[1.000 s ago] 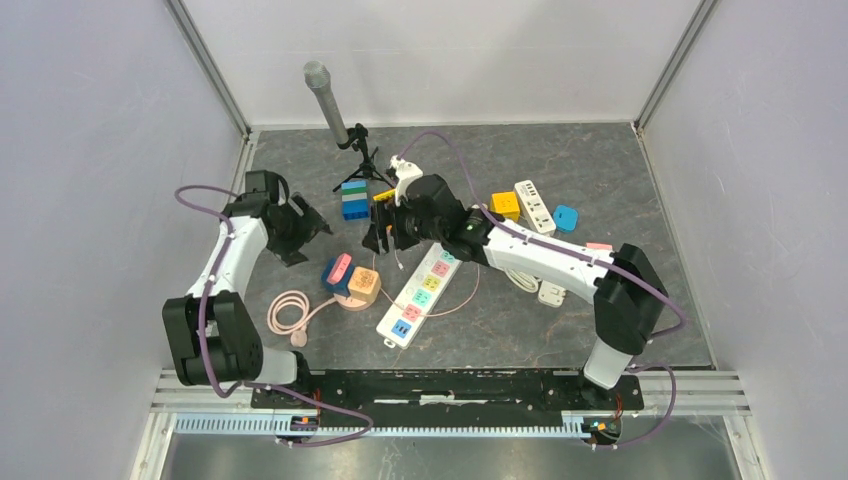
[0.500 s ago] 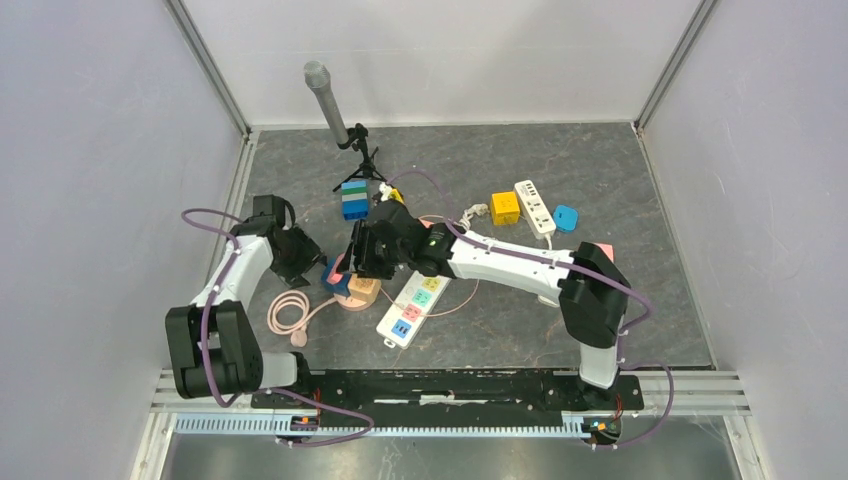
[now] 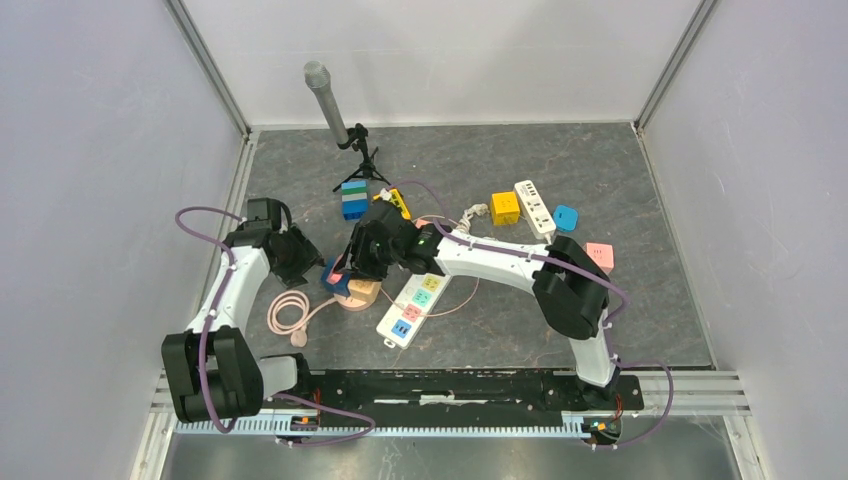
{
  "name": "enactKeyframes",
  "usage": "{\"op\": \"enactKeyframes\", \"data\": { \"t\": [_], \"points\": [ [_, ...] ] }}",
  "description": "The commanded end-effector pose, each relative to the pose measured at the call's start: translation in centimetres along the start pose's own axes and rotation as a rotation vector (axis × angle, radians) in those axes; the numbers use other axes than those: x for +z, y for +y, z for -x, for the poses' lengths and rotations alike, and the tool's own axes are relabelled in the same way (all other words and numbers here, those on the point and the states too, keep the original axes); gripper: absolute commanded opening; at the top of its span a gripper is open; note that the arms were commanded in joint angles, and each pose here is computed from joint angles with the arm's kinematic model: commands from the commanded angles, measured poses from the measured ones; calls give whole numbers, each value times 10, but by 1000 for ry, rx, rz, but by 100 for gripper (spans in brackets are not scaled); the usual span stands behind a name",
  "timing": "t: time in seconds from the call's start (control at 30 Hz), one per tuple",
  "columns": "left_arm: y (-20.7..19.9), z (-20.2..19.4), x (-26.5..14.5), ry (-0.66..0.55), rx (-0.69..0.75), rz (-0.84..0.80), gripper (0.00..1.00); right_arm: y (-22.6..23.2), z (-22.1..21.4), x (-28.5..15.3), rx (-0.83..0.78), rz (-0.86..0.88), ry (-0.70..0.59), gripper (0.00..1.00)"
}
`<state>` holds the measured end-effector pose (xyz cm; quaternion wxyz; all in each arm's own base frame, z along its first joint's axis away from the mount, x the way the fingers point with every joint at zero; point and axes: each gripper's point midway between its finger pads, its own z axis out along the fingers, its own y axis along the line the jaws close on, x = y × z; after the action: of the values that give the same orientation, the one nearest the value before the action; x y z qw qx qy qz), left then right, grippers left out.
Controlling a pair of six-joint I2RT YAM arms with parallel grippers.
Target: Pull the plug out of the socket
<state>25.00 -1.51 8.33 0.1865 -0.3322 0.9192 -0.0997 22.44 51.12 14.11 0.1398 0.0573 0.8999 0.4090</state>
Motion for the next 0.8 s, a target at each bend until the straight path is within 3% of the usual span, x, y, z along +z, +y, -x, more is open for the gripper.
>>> {"op": "enactKeyframes", "data": {
  "t": [0.0,0.13,0.2,0.53,0.77],
  "points": [
    [3,11,-11,-50,53,13,63,17,7,7,6,61,-14,51],
    [1,13,-14,-50,63,8,63,24,11,6,5,84,-37,60],
    [0,12,-15,-46,61,-1,63,25,12,8,11,89,-43,59],
    [-13,10,-23,-24,51,-56,65,17,46,6,-74,67,-102,13],
    [-26,11,-37,-17,60,-120,67,12,52,13,-238,109,-34,4]
  ]
}}
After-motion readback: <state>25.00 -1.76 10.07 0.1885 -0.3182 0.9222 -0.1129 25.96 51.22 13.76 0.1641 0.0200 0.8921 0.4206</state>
